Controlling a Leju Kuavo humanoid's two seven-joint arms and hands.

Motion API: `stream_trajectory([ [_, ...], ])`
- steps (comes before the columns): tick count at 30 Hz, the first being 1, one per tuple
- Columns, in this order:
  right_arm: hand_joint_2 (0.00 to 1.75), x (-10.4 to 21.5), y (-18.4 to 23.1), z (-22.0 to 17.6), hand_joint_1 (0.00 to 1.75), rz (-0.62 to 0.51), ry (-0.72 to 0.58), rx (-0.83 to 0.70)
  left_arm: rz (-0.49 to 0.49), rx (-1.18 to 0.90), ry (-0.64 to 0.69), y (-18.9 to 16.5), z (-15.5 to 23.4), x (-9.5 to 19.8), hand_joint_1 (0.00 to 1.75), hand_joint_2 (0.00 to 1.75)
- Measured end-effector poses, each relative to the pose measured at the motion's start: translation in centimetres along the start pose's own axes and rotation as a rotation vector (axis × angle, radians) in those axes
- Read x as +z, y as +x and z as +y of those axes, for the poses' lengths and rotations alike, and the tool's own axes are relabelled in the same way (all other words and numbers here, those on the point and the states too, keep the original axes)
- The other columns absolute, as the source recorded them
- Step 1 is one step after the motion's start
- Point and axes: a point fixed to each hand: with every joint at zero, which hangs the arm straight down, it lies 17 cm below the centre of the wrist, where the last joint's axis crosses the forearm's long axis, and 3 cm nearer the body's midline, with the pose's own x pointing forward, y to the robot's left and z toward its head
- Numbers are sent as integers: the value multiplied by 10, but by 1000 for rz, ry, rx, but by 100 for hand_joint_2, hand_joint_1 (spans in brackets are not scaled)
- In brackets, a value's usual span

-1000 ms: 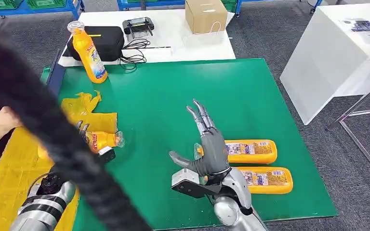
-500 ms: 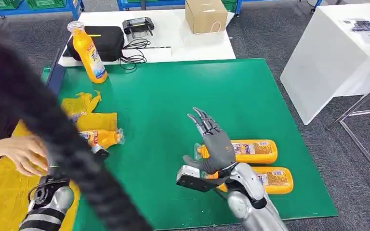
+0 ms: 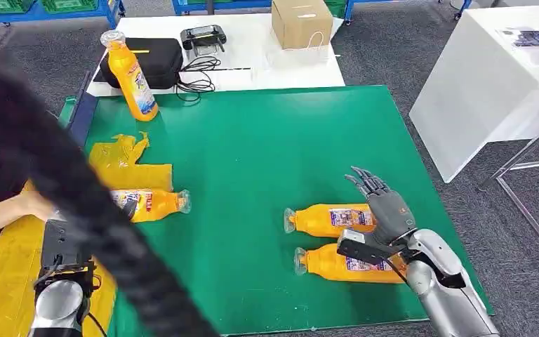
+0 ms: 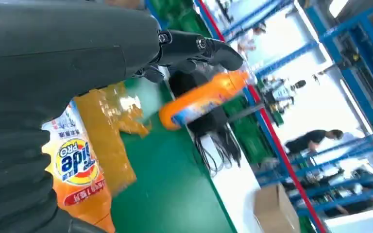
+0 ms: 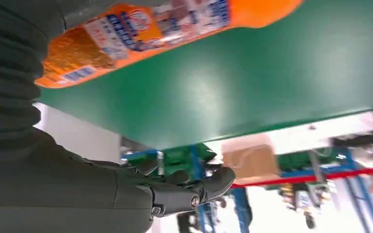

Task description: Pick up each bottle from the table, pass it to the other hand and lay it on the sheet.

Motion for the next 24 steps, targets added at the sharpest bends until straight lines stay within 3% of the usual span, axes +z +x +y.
stream_trajectory([
  [10,175,7,-60,1,0,149,27,43,-9,62,-27,9,-11,5,0,175],
  [24,175,12,-103,41,0,274,182,127,-22,90,-52,16,-24,3,0,175],
])
